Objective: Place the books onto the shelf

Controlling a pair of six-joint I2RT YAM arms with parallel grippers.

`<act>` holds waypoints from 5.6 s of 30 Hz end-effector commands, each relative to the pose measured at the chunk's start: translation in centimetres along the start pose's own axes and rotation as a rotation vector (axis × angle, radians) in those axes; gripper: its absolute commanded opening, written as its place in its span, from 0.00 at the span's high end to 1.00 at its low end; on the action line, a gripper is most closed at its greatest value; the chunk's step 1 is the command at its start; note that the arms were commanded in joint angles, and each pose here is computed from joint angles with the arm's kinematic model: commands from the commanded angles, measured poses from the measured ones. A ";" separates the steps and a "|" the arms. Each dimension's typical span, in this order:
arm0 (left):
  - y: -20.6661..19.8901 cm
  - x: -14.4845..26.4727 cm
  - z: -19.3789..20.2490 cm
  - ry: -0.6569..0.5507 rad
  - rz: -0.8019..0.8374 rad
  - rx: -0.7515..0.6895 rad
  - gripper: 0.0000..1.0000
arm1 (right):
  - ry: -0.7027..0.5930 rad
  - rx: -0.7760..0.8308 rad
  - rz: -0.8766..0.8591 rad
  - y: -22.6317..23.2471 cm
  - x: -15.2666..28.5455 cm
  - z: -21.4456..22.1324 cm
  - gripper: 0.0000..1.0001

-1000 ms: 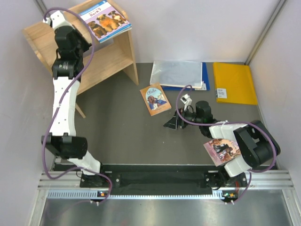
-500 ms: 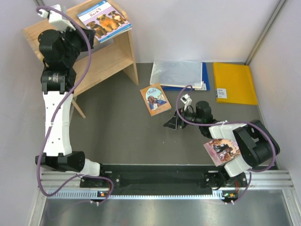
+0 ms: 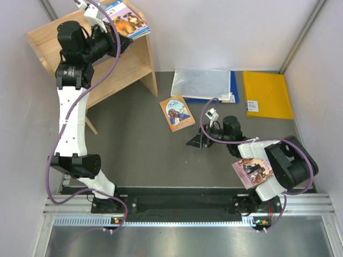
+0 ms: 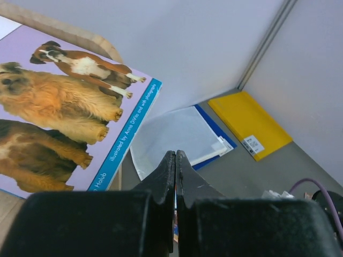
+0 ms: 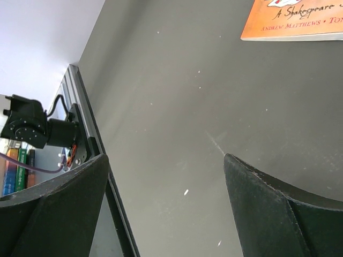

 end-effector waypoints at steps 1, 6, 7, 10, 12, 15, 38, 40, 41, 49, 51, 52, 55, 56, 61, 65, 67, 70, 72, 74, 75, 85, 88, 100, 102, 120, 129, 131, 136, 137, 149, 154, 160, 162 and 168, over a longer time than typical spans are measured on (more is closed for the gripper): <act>-1.7 0.0 -0.2 0.021 0.090 -0.077 1.00 | -0.007 0.034 -0.039 0.5 -0.5 -0.1 0.13; -1.8 -1.0 1.5 0.100 0.071 -0.101 1.00 | -0.003 0.032 -0.040 0.4 -0.7 -0.1 0.13; -1.6 -1.1 1.8 0.109 0.053 -0.102 1.00 | -0.004 0.029 -0.039 0.4 -0.7 -0.1 0.13; -0.8 -1.5 2.4 0.123 -0.003 -0.103 1.00 | -0.003 0.031 -0.039 0.4 -0.8 -0.1 0.12; -0.3 -2.0 2.6 0.127 -0.034 -0.107 1.00 | -0.002 0.029 -0.039 0.4 -0.8 -0.1 0.12; 0.4 -2.4 2.9 0.138 -0.076 -0.108 1.00 | 0.000 0.030 -0.041 0.4 -0.9 -0.1 0.13; 2.4 -5.6 1.9 0.041 -0.137 -0.118 1.00 | 0.005 0.027 -0.056 0.6 -1.1 0.1 0.12; 2.8 -6.0 2.0 0.039 -0.143 -0.118 1.00 | 0.007 0.025 -0.056 0.6 -1.1 0.1 0.12; 2.8 -6.1 1.9 0.031 -0.149 -0.121 1.00 | 0.005 0.027 -0.056 0.6 -1.1 0.1 0.12; 3.5 -6.7 1.9 0.016 -0.182 -0.132 1.00 | 0.011 0.020 -0.056 0.4 -1.1 0.3 0.12; 3.3 -6.7 1.5 -0.001 -0.168 -0.139 1.00 | 0.012 0.019 -0.057 0.4 -1.1 0.4 0.12; 3.2 -6.6 1.4 -0.007 -0.159 -0.138 1.00 | 0.013 0.016 -0.056 0.4 -1.1 0.5 0.12; 2.2 -6.4 0.8 -0.026 -0.074 -0.143 1.00 | 0.011 0.016 -0.055 0.3 -1.2 0.5 0.12; 1.8 -6.3 0.7 -0.029 -0.051 -0.143 1.00 | 0.014 0.013 -0.055 0.3 -1.3 0.6 0.12; -2.0 -5.9 0.6 -0.035 0.154 -0.142 1.00 | -0.001 0.029 -0.043 0.4 -1.4 0.1 0.12; -5.7 -6.1 2.0 -0.014 0.235 -0.150 1.00 | -0.004 0.061 0.007 0.3 -1.5 -0.8 0.12; -7.8 -6.4 3.4 0.032 0.250 -0.167 1.00 | 0.003 0.085 0.035 0.3 -1.7 -1.5 0.12; -8.4 -7.4 7.4 0.133 0.161 -0.160 1.00 | -0.008 0.110 0.134 -0.1 -1.8 -2.6 0.12; -7.4 -8.2 11.6 0.223 0.080 -0.117 1.00 | 0.008 0.095 0.220 -0.6 -1.6 -2.8 0.12; -6.6 -8.5 15.7 0.285 0.035 -0.049 1.00 | -0.020 0.105 0.302 -1.1 -1.6 -3.8 0.11; -6.3 -8.5 17.0 0.304 0.011 -0.028 1.00 | -0.021 0.097 0.336 -1.4 -1.5 -3.9 0.11; -2.6 -9.9 31.5 0.621 -0.209 0.104 1.00 | -0.129 0.109 0.416 -5.9 -2.9 -7.8 0.10; -2.0 -10.9 34.0 0.678 -0.215 0.138 1.00 | -0.155 0.117 0.374 -7.3 -4.2 -8.7 0.11; -0.9 -12.6 42.0 0.842 -0.194 0.221 1.00 | -0.217 0.092 0.252 -9.8 -8.9 -11.5 0.13; -0.8 -12.6 43.0 0.861 -0.193 0.238 1.00 | -0.193 0.084 0.208 -9.7 -10.0 -11.7 0.14; -1.5 -10.3 41.9 0.866 -0.223 0.189 1.00 | -0.049 0.101 0.123 -6.8 -12.1 -9.9 1.00; -4.2 -3.6 34.0 0.617 -0.286 0.202 0.60 | -0.088 0.113 0.162 -6.4 -8.1 -9.3 1.00; -5.2 -1.3 32.7 0.536 -0.285 0.244 0.28 | -0.092 0.113 0.168 -6.3 -7.4 -9.0 1.00; -7.2 2.5 30.9 0.322 -0.234 0.360 0.01 | -0.131 0.133 0.152 -4.8 -6.1 -9.9 1.00; -7.4 3.5 32.6 0.332 -0.240 0.422 0.01 | -0.138 0.130 0.146 -4.6 -6.0 -10.2 1.00; -7.9 6.2 38.7 0.124 -0.213 0.679 0.01 | -0.222 0.127 -0.017 0.5 -4.2 -13.4 1.00; -7.6 5.6 39.2 0.075 -0.212 0.695 0.01 | -0.230 0.119 -0.051 1.7 -3.4 -13.2 1.00; -8.1 4.8 39.6 0.014 -0.110 0.772 0.08 | -0.228 0.115 -0.052 2.0 -2.7 -12.4 1.00; -8.1 4.7 39.8 0.001 -0.092 0.784 0.12 | -0.232 0.119 -0.053 2.2 -2.5 -12.3 1.00; -8.5 4.3 39.3 -0.016 -0.053 0.783 0.15 | -0.227 0.119 -0.059 2.3 -2.5 -12.3 1.00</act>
Point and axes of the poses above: each gripper's point midway between its finger pads, its own x axis back along the fingers, its own y axis along the line the jaws close on, z = x × y, the point moved 10 cm from there along x, back along the fingers, and after that the axes turned 2 degrees about -x, right-handed, at the moved point
